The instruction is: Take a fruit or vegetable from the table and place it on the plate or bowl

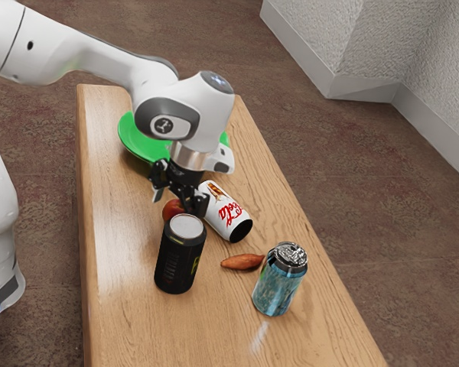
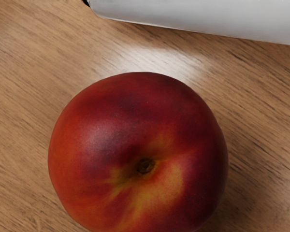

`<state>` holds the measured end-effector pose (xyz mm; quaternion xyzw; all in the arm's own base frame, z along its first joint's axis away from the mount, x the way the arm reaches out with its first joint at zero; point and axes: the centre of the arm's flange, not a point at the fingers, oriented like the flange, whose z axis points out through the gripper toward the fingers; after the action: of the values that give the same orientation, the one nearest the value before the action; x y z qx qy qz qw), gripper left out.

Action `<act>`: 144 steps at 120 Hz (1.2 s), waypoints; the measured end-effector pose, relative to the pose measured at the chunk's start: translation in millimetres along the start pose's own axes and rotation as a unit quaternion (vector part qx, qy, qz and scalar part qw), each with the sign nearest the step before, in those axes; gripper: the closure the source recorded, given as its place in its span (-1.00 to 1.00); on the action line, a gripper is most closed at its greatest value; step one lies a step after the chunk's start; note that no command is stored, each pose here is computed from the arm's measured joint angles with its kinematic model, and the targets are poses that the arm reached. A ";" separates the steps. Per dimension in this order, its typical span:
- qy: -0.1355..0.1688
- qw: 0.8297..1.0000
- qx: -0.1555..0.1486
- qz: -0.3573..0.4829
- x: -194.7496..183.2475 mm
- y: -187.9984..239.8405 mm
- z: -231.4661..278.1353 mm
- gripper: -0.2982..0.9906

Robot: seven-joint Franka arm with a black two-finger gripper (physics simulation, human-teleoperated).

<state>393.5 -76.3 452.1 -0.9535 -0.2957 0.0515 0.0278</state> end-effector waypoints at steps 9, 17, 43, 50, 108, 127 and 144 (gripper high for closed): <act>0.002 1.000 -0.002 0.002 1.4 0.6 0.5 -0.54; 0.003 1.000 -0.004 0.004 2.1 0.9 0.4 -0.54; 0.004 1.000 -0.006 0.010 6.5 2.9 3.9 -0.54; 0.005 1.000 -0.007 0.012 8.0 3.5 4.9 -0.54; 0.000 1.000 -0.014 0.014 23.0 -4.8 9.7 -0.54; -0.005 1.000 -0.013 0.018 26.0 -3.8 15.2 -0.54; -0.006 1.000 -0.012 0.020 27.6 -3.3 19.4 -0.54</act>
<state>412.1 -57.5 430.8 -0.9592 -0.2771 0.0546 0.0132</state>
